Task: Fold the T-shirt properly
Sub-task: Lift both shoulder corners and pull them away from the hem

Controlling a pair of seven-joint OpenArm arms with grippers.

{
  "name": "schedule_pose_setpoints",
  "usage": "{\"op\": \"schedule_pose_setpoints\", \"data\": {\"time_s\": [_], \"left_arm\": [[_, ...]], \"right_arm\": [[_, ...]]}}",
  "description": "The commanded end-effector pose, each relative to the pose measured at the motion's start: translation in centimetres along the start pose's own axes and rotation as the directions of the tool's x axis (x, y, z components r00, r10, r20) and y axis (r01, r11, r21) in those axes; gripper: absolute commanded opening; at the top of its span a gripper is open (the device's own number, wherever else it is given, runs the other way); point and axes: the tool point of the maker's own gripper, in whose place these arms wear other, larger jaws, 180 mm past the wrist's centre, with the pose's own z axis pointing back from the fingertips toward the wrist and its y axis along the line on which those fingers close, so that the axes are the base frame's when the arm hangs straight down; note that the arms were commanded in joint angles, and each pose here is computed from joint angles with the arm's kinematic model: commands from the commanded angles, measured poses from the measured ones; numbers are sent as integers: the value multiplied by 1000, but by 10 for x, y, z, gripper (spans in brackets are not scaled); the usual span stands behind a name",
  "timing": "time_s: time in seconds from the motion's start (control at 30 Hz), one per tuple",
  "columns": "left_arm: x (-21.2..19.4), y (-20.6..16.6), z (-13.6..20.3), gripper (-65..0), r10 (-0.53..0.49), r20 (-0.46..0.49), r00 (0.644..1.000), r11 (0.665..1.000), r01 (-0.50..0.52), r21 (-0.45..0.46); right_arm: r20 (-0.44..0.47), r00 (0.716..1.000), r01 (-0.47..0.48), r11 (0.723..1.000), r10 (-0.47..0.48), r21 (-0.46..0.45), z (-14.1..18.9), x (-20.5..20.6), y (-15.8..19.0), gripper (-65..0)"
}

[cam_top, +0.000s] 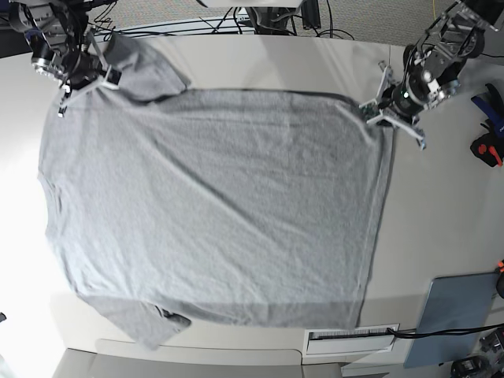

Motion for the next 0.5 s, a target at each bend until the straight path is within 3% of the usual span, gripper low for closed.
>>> {"op": "schedule_pose_setpoints", "data": {"time_s": [0.0,0.17,0.47], "left_arm": [[-18,-14,7,-650,-20,-63,998,998,17,-59],[-28,-43,27,-650,-5,-101,995,990,-9,-139],[-33,-82,48,-650,12,-163,987,981,-43,-191]], "right_arm": [[-16,1000,-15,1000,15,-2,6,-6,-2,-650],[-29,999,-14,1000,14,10,20,-14,11,-650],[-44,999,-19,999,21,32,33,-21,26,-650]]}}
